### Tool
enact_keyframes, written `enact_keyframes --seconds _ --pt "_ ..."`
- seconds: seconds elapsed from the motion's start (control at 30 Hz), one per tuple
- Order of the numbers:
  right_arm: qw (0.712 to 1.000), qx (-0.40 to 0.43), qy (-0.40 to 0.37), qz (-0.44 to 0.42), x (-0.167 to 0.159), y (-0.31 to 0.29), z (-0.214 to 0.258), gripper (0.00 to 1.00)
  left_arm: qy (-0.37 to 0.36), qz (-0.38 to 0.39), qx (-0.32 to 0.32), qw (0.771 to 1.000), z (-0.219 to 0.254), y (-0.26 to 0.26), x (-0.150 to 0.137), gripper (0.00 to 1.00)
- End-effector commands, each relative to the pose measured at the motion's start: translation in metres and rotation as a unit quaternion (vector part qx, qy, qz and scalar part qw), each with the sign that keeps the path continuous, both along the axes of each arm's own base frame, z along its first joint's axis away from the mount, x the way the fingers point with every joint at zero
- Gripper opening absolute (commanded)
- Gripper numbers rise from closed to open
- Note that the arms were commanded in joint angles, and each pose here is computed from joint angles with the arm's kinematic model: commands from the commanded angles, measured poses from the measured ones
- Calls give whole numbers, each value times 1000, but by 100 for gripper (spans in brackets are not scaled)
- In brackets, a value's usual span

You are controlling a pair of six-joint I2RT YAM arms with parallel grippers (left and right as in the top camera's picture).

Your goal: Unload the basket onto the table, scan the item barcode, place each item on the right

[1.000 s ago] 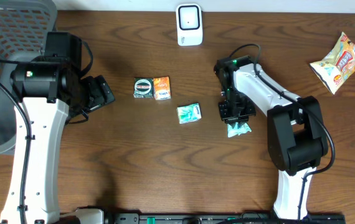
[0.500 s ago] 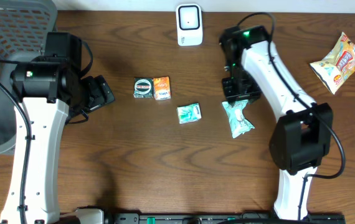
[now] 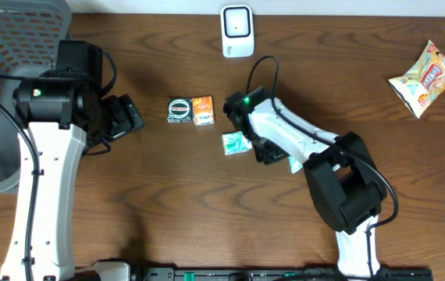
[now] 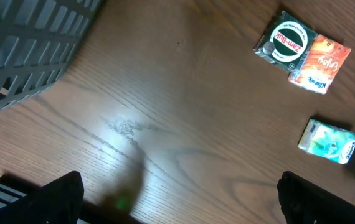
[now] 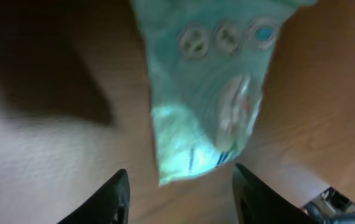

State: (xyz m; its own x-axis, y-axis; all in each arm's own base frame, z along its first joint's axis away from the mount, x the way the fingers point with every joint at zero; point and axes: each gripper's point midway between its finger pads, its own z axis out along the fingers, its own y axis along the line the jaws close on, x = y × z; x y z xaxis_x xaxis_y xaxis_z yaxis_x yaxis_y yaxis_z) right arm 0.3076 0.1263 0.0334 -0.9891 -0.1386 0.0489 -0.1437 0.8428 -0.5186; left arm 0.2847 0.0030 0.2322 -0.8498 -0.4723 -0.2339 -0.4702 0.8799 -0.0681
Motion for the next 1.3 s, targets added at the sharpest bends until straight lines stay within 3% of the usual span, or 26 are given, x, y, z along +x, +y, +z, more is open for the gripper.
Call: enact_keyframes --seconds 0.0,0.17,0.47,0.53,0.57,0.6,0.63,0.83,0.93,1.07,1.2,1.27 --pt "996 -63 -59 -1 7 -17 0 50 5 5 2 1000 -1 1 -1 98" --pt "995 -60 -79 3 14 -18 -7 52 5 6 2 1000 -1 1 -1 98" --pt "997 -16 -69 24 14 -8 -36 47 5 5 2 1000 -1 1 -1 98" --pt "997 -16 -69 19 15 -12 -37 40 5 5 2 1000 -1 1 -1 98" --pt "997 -16 -69 16 16 -14 -37 29 5 6 2 1000 -1 1 -1 98" --pt "997 -16 -69 11 17 -16 -37 9 5 6 2 1000 -1 1 -1 98" --pt "998 -15 -68 9 18 -18 -37 1 5 5 2 1000 -1 1 -1 98" --pt "999 32 -26 4 23 -13 -24 1 5 5 2 1000 -1 1 -1 98" --pt "994 105 -1 -3 27 5 -3 1 5 5 2 1000 -1 1 -1 98" --pt "962 269 37 37 32 53 34 1 5 6 2 1000 -1 1 -1 97" --pt "894 434 65 86 28 98 70 1 5 5 2 1000 -1 1 -1 98" --pt "844 517 87 111 22 115 86 1 5 5 2 1000 -1 1 -1 98"
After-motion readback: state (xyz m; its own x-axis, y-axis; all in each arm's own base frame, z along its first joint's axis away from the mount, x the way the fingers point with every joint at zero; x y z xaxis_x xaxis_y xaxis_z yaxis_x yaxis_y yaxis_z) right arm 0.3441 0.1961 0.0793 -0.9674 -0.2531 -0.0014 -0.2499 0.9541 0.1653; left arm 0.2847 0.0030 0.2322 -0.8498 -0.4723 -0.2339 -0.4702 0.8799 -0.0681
